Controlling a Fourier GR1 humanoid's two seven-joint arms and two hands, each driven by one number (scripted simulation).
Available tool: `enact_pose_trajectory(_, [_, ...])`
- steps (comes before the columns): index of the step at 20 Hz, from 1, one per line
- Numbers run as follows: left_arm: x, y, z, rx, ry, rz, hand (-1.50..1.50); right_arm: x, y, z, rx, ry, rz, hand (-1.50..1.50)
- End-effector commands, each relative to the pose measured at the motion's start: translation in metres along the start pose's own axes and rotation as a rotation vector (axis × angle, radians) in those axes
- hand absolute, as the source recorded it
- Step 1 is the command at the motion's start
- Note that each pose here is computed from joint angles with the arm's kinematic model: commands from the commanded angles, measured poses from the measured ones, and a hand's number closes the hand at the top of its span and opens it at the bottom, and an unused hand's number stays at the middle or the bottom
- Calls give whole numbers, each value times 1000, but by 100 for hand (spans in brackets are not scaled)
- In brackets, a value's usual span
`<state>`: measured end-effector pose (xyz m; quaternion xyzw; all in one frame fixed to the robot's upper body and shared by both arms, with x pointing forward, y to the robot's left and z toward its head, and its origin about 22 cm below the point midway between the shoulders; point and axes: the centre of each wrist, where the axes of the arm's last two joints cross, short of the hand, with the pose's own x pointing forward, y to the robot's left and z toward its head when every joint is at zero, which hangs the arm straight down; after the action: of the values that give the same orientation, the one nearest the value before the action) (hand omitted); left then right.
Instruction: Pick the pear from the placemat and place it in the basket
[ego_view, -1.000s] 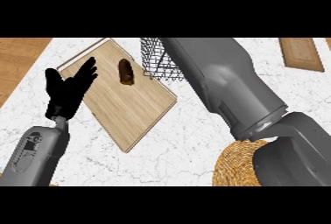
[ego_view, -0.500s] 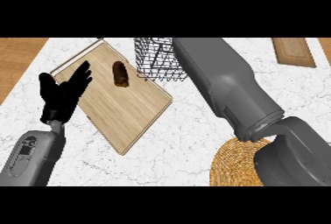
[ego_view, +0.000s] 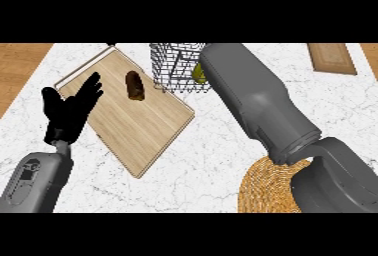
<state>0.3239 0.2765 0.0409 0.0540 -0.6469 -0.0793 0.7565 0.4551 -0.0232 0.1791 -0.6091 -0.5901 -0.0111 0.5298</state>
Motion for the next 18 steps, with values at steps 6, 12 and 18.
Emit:
enact_pose_trajectory(6, [-13, 18, 8, 41, 55, 6, 0, 24, -15, -10, -121, 252, -382, -150])
enact_pose_trajectory(12, [-35, 32, 22, 110, 83, 32, 0, 8, -6, -9, -120, 349, -452, -150])
enact_pose_trajectory(18, [-25, 44, 22, 135, 87, 16, 0, -13, 9, 13, -4, 374, -408, -150])
